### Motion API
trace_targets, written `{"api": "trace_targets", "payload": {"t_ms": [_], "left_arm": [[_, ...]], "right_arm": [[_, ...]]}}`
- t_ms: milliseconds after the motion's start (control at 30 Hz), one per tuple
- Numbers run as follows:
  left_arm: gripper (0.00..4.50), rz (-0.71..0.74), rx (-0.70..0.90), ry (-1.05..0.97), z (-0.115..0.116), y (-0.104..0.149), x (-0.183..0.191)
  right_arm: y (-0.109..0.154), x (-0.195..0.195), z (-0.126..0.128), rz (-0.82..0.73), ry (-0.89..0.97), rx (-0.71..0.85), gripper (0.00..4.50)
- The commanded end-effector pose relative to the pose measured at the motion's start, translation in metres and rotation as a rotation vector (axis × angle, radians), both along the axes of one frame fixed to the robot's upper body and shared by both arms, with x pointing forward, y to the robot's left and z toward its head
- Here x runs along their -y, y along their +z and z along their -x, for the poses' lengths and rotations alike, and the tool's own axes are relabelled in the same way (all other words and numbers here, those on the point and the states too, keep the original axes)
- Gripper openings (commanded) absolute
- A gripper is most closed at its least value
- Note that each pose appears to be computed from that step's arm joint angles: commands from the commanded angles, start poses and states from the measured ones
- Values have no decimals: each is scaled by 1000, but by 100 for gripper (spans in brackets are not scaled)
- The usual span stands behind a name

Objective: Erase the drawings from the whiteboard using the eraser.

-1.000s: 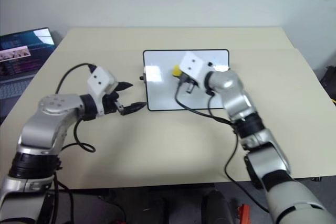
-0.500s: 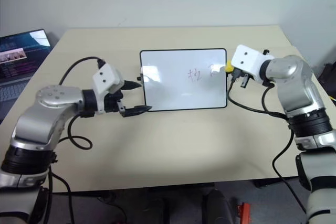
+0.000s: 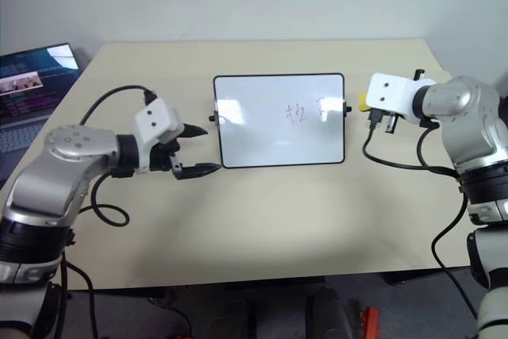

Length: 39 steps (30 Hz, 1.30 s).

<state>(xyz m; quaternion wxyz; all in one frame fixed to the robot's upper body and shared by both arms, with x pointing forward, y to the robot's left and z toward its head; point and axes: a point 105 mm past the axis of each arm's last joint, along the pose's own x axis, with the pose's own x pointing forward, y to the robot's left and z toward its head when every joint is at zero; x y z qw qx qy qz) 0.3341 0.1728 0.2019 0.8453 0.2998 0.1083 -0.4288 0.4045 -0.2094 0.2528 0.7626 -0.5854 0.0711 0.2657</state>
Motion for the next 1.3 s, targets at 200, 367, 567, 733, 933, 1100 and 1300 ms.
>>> {"api": "trace_targets", "payload": {"t_ms": [200,367,567,733,933,1100,1300], "left_arm": [[450,14,135,30,-9,25,-2],[450,50,186,36,-14,38,0],[450,119,305,81,-27,64,0],[450,134,358,111,-34,72,0],[450,133,341,91,-34,68,6],[450,125,319,65,-31,64,10],[450,126,315,57,-31,64,12]], "right_arm": [[57,-12,-11,-186,-8,214,53],[72,-22,-12,-318,8,255,53],[79,-22,-14,-347,-8,287,53],[91,-18,-18,-398,-49,343,53],[84,-20,-18,-377,-37,314,53],[76,-21,-15,-361,-29,282,53],[78,-21,-15,-366,-34,289,53]]}}
